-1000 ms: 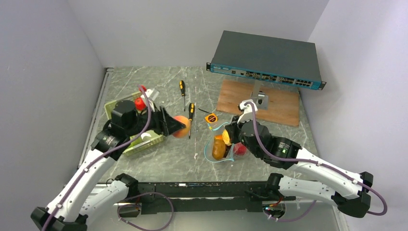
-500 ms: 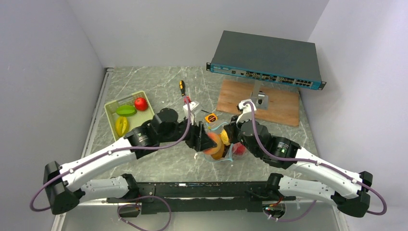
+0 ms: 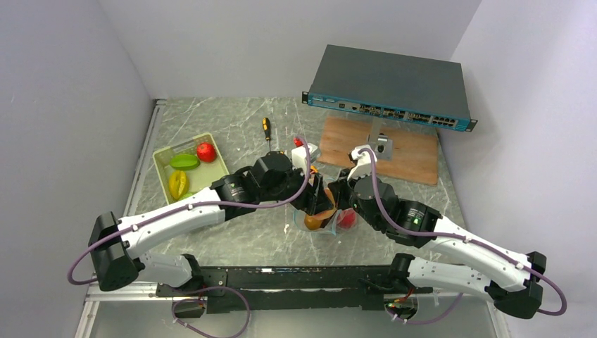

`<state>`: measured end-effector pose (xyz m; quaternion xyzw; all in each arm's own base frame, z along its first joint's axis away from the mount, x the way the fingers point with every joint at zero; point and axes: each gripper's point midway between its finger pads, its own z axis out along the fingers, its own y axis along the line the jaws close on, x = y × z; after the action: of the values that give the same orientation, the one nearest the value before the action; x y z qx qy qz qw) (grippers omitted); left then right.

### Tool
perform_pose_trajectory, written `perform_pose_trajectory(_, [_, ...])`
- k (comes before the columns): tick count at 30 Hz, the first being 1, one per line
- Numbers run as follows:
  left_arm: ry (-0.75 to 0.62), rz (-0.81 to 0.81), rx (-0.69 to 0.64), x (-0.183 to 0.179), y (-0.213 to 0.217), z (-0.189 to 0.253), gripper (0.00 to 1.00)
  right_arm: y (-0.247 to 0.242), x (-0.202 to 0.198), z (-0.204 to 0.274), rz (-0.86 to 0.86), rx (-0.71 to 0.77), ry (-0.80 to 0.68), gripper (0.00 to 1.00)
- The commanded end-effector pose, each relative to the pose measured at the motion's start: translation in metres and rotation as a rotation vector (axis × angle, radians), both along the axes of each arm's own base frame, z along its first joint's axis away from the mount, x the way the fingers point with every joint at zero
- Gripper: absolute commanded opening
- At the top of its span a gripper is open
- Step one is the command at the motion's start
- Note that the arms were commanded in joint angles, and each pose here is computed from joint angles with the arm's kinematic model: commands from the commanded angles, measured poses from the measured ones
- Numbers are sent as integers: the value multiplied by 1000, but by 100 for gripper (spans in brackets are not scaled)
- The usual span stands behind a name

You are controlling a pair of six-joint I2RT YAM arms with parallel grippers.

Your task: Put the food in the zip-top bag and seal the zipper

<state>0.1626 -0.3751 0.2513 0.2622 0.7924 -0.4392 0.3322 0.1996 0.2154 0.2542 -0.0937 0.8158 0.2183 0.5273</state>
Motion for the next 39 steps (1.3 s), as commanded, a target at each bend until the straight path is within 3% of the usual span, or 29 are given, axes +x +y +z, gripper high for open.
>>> perform_pose_trajectory(1, [-63, 12, -36, 7, -5, 24, 76, 2, 1, 32, -8, 103, -47, 0])
perform_pose_trajectory(6, [-76, 16, -59, 5, -1, 28, 96, 1, 1, 31, -13, 103, -47, 0])
perform_pose_trajectory(17, [-109, 48, -76, 4, 13, 45, 95, 1, 1, 29, -12, 98, -44, 0])
perform_pose_trajectory(22, [-141, 102, -67, 6, 31, 55, 89, 0, 0, 28, -15, 104, -40, 0])
perform_pose_trajectory(28, [-66, 178, 3, -4, 64, 27, 67, -2, 1, 31, -22, 109, -47, 0])
perform_pose_trajectory(34, [75, 146, -10, -24, 64, -13, 71, 0, 1, 31, -15, 111, -48, 0])
perform_pose_trajectory(39, [161, 96, -49, -37, 47, -32, 58, 2, 0, 30, -10, 111, -46, 0])
